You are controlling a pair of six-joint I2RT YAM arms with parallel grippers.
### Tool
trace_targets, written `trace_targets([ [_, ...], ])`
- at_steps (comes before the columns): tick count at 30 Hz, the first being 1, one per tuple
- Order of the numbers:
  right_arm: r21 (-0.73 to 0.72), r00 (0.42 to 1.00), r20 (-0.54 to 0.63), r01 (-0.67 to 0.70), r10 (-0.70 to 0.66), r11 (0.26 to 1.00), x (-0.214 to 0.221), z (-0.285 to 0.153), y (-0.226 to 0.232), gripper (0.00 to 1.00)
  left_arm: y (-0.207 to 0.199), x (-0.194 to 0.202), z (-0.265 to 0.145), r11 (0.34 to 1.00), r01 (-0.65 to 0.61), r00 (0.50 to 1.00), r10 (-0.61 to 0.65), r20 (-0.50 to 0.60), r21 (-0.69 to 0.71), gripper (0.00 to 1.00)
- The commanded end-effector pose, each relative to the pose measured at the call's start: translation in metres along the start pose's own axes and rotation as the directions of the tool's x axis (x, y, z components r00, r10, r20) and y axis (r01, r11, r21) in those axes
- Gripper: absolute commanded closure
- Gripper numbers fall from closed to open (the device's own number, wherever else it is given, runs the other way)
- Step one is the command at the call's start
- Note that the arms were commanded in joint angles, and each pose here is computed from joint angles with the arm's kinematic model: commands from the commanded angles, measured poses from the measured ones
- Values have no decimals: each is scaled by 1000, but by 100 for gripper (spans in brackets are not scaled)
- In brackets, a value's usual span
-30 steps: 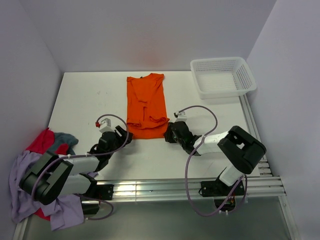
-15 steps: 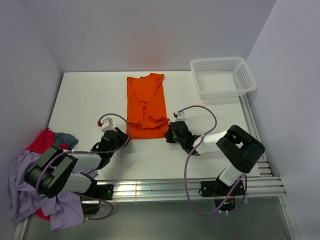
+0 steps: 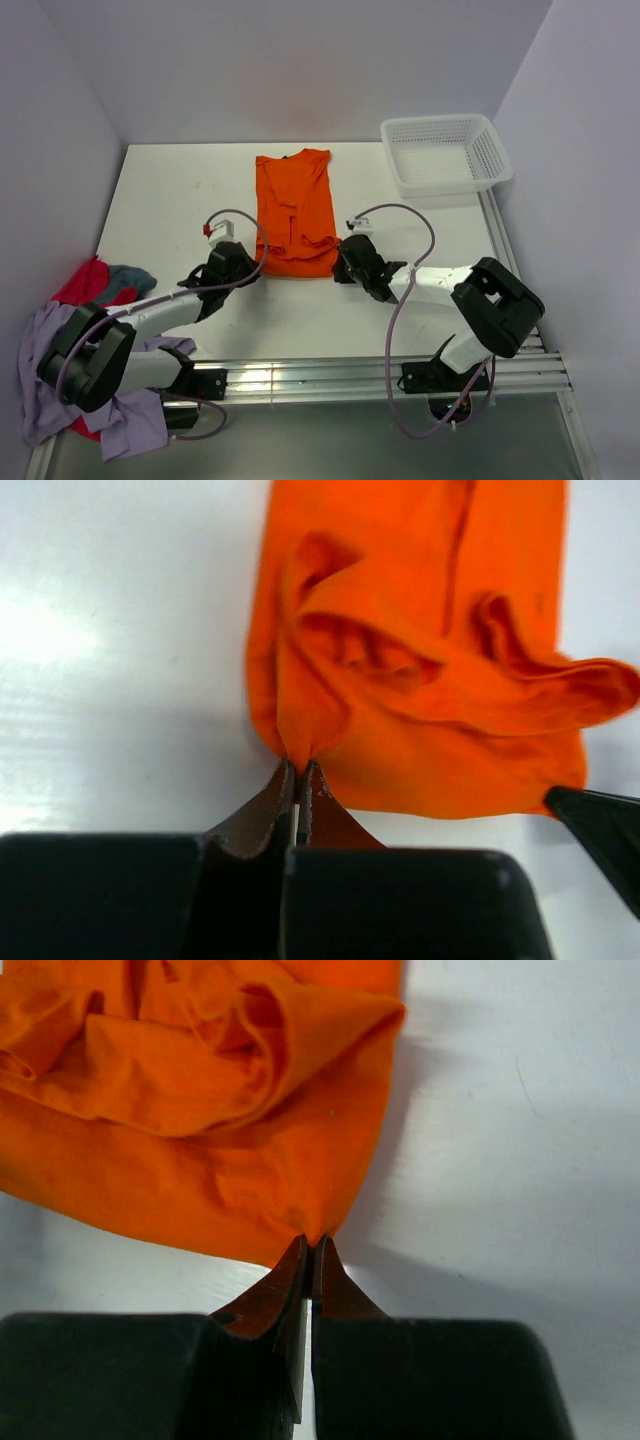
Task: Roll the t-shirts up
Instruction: Roll the tshirt
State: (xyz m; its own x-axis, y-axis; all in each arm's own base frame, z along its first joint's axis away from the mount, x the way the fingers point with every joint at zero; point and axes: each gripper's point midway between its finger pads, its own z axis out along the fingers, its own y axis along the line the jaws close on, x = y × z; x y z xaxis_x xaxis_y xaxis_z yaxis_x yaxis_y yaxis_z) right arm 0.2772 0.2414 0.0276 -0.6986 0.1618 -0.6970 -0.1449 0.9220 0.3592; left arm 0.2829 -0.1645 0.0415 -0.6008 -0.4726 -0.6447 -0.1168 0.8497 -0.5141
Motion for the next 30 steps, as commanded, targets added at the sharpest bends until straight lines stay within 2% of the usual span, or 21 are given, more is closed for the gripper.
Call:
trace_targets([
  [1, 24, 999, 6, 32, -32, 999, -42, -9, 20, 100, -32, -31, -9, 999, -36, 999, 36, -1, 12, 100],
  [2, 47, 999, -26, 43, -42, 998, -43, -12, 17, 100, -39, -38, -11, 999, -39, 999, 39, 2, 17, 100],
  [3, 4, 999, 4, 35, -35, 999, -65, -18, 34, 100, -53, -54, -15, 999, -44, 999, 43, 15, 33, 100],
  [8, -47, 994, 102, 28, -23, 999, -110, -50, 49, 100, -81, -84, -42, 994, -39, 998, 34, 53, 99, 100],
  [11, -32, 997, 73, 20, -18, 999, -96, -50, 40, 100, -72, -75, -44, 995, -21, 999, 17, 38, 98, 100],
  [15, -6, 1000, -17, -14, 14, 1000, -46, -37, 12, 100, -36, -26, -35, 998, 32, 998, -29, -55, 57, 100],
  [20, -20, 997, -45, -56, 55, 998, -21, -37, 2, 100, -13, 13, -35, 991, 106, 990, -98, -104, 81, 99],
  [24, -26, 995, -78, -60, 57, 998, -9, -36, 0, 100, -7, 20, -38, 989, 124, 987, -114, -117, 76, 100],
  [30, -27, 996, -77, -46, 44, 999, -11, -38, 1, 100, -8, 9, -44, 992, 106, 991, -100, -93, 61, 100],
])
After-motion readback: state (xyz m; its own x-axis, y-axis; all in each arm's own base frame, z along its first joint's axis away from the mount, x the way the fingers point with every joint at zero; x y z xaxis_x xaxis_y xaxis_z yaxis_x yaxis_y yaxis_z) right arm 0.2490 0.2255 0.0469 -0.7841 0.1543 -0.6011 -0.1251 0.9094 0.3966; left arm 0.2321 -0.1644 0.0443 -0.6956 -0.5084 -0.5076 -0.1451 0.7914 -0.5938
